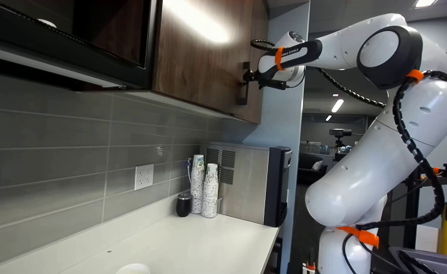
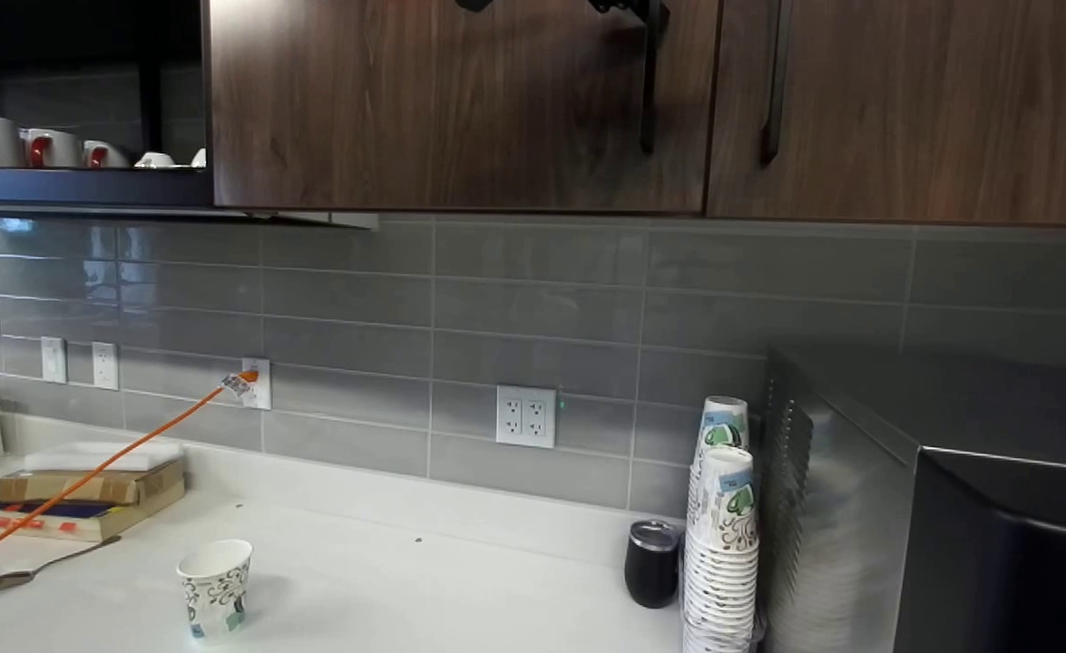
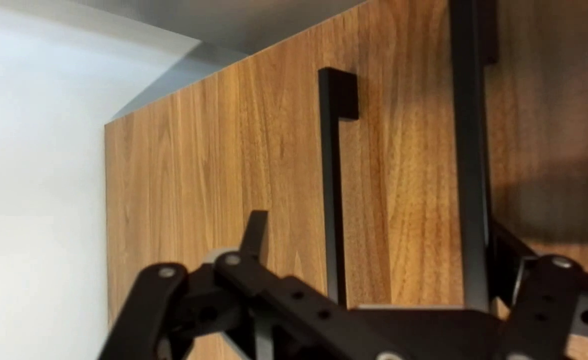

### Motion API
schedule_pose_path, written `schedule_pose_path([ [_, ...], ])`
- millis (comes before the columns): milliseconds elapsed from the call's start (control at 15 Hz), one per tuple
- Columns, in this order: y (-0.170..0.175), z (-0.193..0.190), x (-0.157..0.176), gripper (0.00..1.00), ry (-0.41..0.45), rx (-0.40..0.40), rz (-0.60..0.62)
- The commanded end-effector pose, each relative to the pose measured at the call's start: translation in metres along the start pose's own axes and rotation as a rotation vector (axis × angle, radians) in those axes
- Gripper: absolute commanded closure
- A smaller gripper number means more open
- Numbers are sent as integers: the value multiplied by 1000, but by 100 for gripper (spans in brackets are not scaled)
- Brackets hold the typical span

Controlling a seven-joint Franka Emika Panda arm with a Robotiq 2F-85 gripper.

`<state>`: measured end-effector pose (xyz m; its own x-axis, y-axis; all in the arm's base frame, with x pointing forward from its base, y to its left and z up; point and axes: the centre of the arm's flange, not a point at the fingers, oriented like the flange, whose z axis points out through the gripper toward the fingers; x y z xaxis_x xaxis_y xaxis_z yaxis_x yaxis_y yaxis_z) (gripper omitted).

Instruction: Open and close the cabinet

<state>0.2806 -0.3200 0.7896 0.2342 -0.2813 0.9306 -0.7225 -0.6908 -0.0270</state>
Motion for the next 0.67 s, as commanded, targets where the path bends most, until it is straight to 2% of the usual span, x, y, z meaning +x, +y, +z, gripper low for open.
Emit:
schedule_pose_path([
  [0,40,-23,-16,0,-89,-16,-15],
  [333,69,-53,-32,0,-134,-17,-38],
  [600,89,-82,-51,0,-132,-18,-57],
])
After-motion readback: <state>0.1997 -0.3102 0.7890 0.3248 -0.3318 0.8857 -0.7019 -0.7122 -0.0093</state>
